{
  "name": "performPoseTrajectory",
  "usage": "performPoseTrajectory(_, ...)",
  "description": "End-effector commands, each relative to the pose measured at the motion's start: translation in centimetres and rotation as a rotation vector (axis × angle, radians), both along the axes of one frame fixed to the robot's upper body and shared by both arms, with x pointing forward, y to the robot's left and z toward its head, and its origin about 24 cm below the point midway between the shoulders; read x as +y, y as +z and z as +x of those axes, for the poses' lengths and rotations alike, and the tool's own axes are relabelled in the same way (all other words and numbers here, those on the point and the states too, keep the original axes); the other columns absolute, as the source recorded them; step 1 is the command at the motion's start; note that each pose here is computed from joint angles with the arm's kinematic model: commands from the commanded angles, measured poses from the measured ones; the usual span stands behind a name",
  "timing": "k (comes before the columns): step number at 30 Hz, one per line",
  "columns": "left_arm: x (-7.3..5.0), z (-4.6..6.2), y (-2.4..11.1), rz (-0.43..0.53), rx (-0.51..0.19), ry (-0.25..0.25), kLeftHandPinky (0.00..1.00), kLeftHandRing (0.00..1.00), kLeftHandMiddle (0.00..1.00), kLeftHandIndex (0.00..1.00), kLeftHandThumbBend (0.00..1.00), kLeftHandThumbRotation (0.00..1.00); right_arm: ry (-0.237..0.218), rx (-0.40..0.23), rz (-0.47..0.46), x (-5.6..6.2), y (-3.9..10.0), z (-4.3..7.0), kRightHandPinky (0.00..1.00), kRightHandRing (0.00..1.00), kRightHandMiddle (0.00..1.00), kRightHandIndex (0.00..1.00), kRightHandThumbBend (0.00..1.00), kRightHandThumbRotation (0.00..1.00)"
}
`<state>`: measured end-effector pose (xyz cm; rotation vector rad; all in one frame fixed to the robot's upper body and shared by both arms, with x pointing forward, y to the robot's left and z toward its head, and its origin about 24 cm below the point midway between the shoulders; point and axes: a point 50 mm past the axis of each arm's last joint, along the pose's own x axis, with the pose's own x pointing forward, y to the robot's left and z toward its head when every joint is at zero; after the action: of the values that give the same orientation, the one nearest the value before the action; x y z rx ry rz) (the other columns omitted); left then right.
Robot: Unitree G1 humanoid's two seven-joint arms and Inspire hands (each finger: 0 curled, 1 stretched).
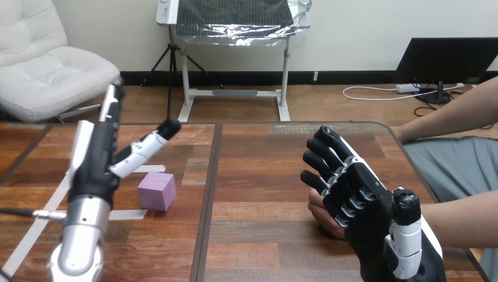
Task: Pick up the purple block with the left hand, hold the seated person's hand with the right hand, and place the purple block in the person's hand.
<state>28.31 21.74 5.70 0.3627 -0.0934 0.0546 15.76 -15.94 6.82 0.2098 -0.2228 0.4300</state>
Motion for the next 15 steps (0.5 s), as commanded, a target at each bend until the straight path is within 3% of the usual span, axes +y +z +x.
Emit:
performPoseTrajectory(1,-0.6,2.1,1.3,0.053,-0.008,-0.056,1.00,1.00,1.00,1.00,0.96,0.62,0.008,-0.099,0.008,0.0,1.7,1.1,0.96,0.97,0.96,0.95,0.95,0.93)
performPoseTrajectory(15,-1.2,3.6,0.0,0.120,0.082,-0.099,1.00,1.00,1.00,1.00,0.90,0.56,0.006,-0.101,0.005,-0.1,1.8,1.1,0.94,0.96,0.96,0.95,0.95,0.93)
